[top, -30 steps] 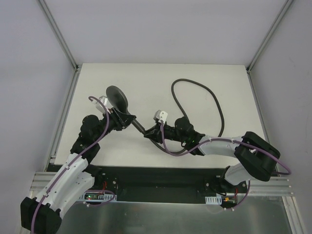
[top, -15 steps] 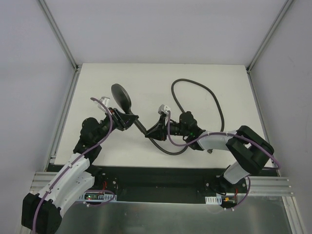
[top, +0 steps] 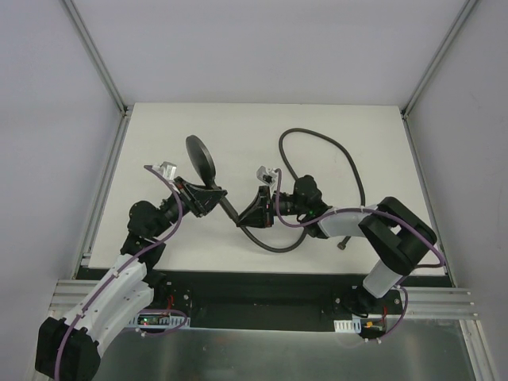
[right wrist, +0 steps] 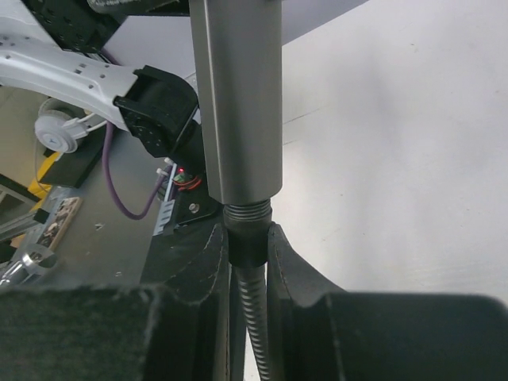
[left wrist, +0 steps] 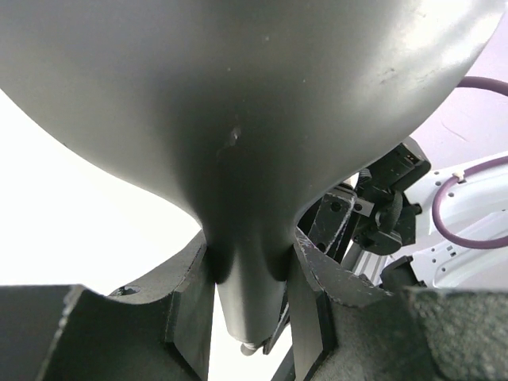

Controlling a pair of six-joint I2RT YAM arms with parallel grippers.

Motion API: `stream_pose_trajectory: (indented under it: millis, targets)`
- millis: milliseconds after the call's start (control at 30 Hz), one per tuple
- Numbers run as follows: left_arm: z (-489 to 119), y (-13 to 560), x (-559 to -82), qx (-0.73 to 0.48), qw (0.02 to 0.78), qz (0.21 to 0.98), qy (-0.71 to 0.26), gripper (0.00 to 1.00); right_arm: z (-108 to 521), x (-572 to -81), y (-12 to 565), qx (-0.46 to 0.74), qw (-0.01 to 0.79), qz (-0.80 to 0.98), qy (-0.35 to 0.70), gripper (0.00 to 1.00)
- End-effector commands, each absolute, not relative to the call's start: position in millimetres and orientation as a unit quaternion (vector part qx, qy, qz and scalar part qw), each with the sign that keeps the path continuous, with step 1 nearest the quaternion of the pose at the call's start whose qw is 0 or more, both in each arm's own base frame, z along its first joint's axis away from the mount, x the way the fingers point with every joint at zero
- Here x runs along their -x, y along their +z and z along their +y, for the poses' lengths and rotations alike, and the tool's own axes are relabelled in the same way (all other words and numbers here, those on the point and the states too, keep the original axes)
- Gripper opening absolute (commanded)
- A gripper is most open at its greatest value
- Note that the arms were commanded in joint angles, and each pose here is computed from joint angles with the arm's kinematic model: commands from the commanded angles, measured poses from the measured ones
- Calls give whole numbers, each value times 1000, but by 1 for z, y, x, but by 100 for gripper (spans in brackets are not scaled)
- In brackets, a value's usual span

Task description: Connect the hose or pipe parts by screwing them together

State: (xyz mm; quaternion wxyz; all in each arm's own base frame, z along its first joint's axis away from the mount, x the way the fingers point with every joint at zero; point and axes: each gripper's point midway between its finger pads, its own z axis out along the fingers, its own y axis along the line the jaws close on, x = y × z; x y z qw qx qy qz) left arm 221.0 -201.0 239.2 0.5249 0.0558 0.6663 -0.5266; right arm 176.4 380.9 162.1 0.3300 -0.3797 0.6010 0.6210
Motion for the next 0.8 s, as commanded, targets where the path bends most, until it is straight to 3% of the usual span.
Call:
stream_pose_trajectory:
  millis: [0, 267, 467, 767]
  targets:
    - [-219, 229, -186, -132, 481, 655, -567, 0, 387, -175, 287, 415, 461, 408, 670, 1]
    - [-218, 232, -189, -126, 491, 647, -570, 0, 387, -177, 294, 403, 463, 410, 675, 1]
    - [-210, 225, -204, -91, 499, 675, -536, 0, 389, -190, 284, 375, 469, 435, 671, 25]
    - [-187, 207, -237, -1, 516, 725, -457, 0, 395, -197, 243, 352, 432, 486, 673, 29]
